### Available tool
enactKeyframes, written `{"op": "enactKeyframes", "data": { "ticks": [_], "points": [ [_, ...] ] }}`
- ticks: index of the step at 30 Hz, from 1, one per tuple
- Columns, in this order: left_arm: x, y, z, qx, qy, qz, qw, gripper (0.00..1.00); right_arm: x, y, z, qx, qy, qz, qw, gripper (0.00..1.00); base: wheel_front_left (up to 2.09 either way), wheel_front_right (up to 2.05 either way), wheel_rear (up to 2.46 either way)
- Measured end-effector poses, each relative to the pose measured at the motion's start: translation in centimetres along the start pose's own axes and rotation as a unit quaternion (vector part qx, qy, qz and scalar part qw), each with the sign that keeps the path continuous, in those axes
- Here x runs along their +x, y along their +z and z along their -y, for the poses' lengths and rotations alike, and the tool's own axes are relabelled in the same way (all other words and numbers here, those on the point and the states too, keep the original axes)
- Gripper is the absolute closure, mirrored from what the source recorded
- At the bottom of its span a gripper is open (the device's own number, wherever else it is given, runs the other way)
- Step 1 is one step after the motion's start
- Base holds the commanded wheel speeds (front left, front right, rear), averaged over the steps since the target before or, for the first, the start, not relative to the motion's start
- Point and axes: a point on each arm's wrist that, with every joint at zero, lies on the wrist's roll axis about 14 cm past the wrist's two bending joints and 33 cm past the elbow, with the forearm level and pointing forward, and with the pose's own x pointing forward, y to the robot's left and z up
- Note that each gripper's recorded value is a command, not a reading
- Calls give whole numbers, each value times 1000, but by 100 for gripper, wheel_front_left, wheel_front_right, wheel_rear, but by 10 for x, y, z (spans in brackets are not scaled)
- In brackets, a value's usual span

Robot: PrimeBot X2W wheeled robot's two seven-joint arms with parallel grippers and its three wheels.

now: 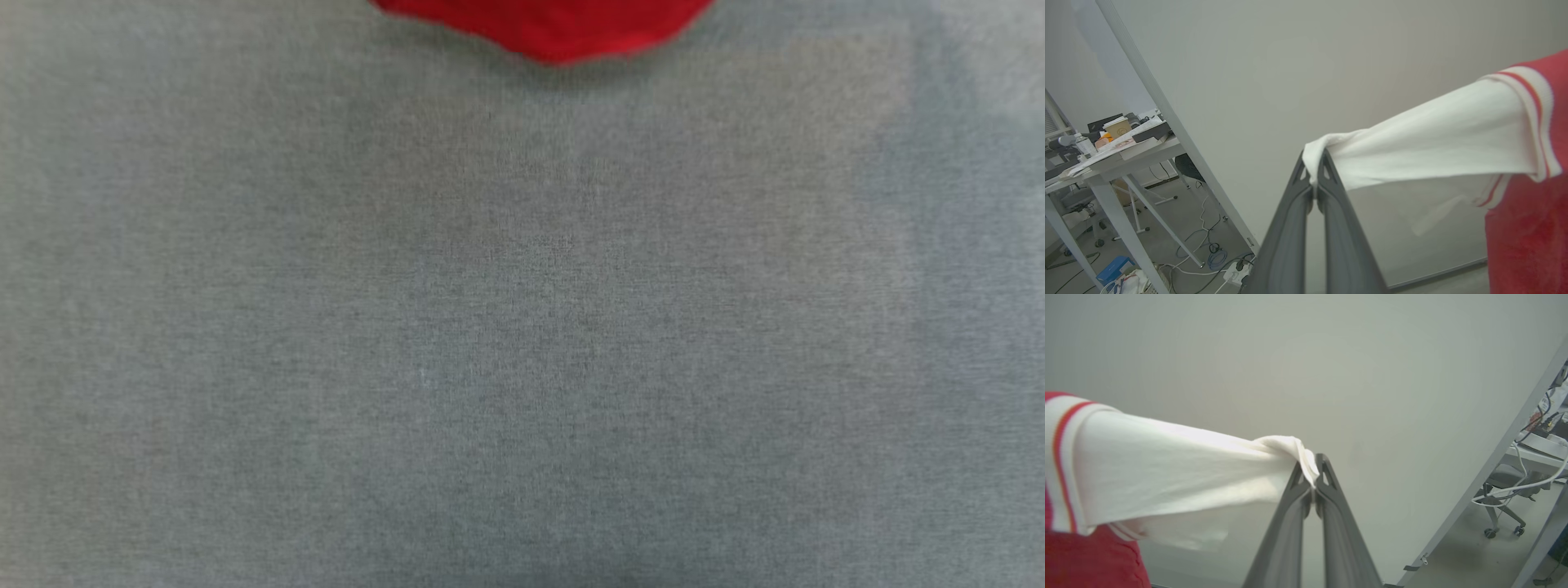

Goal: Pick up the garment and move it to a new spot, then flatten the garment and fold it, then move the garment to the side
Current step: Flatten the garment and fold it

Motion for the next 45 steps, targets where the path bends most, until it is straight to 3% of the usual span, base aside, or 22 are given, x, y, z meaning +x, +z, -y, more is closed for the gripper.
{"op": "enactKeyframes", "data": {
  "ticks": [4, 11, 20, 25, 30, 33, 35, 39, 45],
  "points": [
    [37, -17, 10, -2, -8, 25, 1000, 100, 31, -27, -3, 26, -15, 6, 1000, 100, 0, 0, 0],
    [78, -69, 15, -16, 6, 44, 999, 100, 65, -86, -23, 25, -16, -3, 1000, 100, 0, 0, 0],
    [74, -168, 44, -47, -11, -19, 999, 100, 68, -177, -62, 55, 11, -73, 996, 100, 0, 0, 0],
    [36, -226, 65, -83, -22, -86, 993, 100, 37, -232, -85, 64, 39, -151, 986, 100, 0, 0, 0],
    [-12, -261, 82, -110, -29, -145, 983, 100, -5, -265, -87, 76, 48, -220, 971, 100, 0, 0, 0],
    [-43, -274, 91, -128, -30, -175, 976, 100, -35, -282, -90, 83, 56, -268, 958, 100, 0, 0, 0],
    [-64, -278, 96, -139, -33, -190, 971, 100, -62, -295, -96, 95, 64, -313, 943, 100, 0, 0, 0],
    [-104, -286, 103, -161, -33, -234, 958, 100, -102, -301, -94, 105, 71, -359, 924, 100, 0, 0, 0],
    [-158, -289, 111, -173, -47, -303, 936, 100, -141, -287, -86, 126, 68, -377, 915, 100, 0, 0, 0]
  ]
}}
